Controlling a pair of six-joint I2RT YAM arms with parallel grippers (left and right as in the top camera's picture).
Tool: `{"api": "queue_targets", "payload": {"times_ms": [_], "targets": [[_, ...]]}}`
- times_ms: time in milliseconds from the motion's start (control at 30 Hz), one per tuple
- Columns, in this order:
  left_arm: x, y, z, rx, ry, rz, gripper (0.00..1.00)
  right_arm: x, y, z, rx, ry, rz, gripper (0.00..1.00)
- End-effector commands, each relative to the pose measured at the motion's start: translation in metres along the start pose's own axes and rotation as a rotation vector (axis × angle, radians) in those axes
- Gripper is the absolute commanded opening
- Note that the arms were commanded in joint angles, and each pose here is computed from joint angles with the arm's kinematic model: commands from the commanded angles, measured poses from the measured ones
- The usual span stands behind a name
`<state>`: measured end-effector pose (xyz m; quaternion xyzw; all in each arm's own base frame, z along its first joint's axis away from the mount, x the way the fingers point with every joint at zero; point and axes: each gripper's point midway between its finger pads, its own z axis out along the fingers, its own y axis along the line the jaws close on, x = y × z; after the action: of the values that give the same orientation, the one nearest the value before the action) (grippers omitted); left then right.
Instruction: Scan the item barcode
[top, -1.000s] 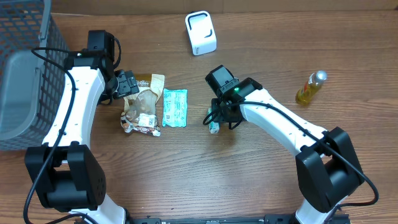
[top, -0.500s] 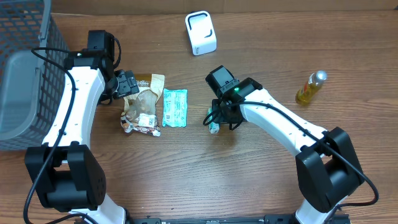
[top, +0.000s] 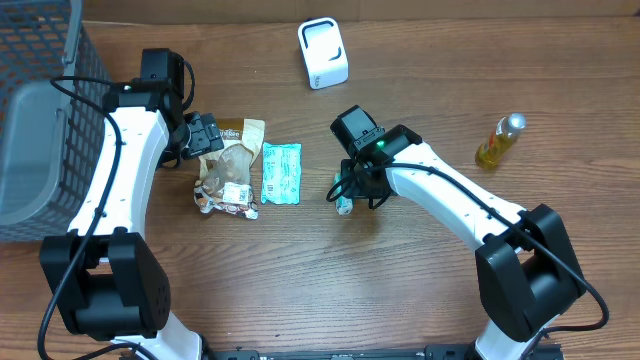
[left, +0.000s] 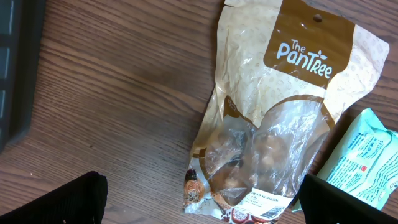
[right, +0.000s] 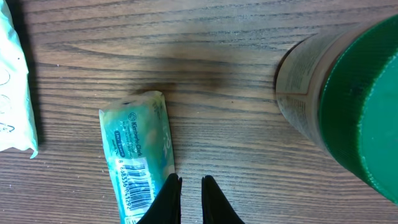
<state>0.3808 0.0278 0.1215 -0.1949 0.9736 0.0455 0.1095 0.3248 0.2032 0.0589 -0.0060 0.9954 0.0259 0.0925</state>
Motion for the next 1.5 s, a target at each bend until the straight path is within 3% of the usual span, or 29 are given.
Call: {"api": "queue_targets", "payload": {"times_ms": [0,1267,1467], "targets": [[0.002,0.003,0.005,-0.016,0.012,-0.009,0.99,0.003,0.002,-0.002,-0.011,0.005,0.001,0.09],[0.002,0.003,0.005,-0.016,0.012,-0.009,1.00,0.001,0.006,0.011,-0.044,-0.029,0.025,0.09],[0.002,0.003,0.005,-0.016,0.012,-0.009,0.99,0.000,0.007,0.011,-0.047,-0.033,0.026,0.16]]}}
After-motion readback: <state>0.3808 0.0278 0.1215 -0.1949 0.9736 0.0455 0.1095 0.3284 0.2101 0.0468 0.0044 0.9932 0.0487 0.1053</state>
